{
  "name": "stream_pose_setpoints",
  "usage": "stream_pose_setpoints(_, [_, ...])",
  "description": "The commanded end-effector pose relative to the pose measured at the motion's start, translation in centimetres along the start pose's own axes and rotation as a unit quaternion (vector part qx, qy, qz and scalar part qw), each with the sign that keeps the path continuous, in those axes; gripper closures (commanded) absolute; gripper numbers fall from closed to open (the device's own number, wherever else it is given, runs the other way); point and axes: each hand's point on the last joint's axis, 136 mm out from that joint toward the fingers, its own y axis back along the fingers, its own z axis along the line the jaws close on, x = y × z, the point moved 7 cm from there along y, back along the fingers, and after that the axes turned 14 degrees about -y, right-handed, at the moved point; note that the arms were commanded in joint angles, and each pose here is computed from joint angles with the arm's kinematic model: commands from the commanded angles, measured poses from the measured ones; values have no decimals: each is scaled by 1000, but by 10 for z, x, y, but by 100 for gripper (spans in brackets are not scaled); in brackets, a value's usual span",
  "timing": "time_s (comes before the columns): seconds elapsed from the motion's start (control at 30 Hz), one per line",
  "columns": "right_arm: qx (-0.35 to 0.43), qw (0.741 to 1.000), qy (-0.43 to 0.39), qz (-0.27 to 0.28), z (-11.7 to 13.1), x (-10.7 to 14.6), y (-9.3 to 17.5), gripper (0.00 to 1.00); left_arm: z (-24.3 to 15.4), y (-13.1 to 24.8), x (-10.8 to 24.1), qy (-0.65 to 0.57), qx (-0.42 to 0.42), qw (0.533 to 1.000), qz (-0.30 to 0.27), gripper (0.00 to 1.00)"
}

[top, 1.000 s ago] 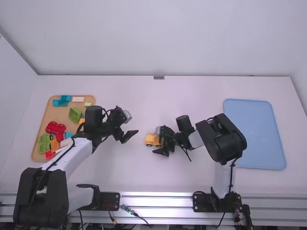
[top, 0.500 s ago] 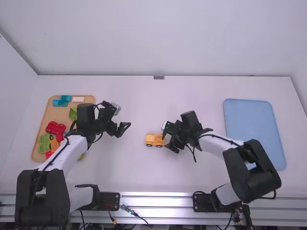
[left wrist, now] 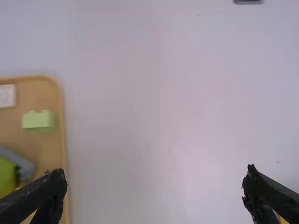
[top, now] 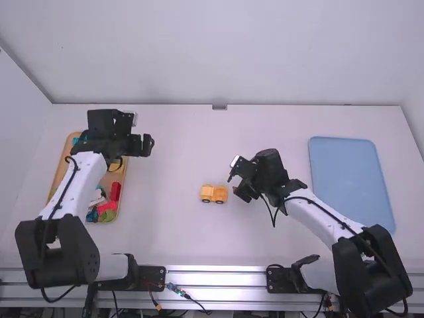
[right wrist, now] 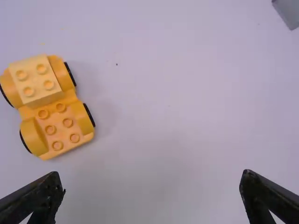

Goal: Assemble lego blocks to make yellow taxi

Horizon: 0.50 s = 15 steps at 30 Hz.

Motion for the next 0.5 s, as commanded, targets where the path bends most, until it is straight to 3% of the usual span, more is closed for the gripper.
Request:
stream_pose_setpoints(0.0, [9, 1000, 0, -13, 0, -4, 9, 0, 28, -8, -9, 52, -35, 998, 27, 1])
stream_pose_setpoints(0.27, [26, 998, 10, -50, -3, -18, 23, 0, 79, -50, -9, 193, -56, 968, 148, 1])
stream_pose_setpoints(0.47, [34, 998, 12, -58, -5, -21, 27, 0, 84, -67, 4, 326, -100, 923, 176, 1])
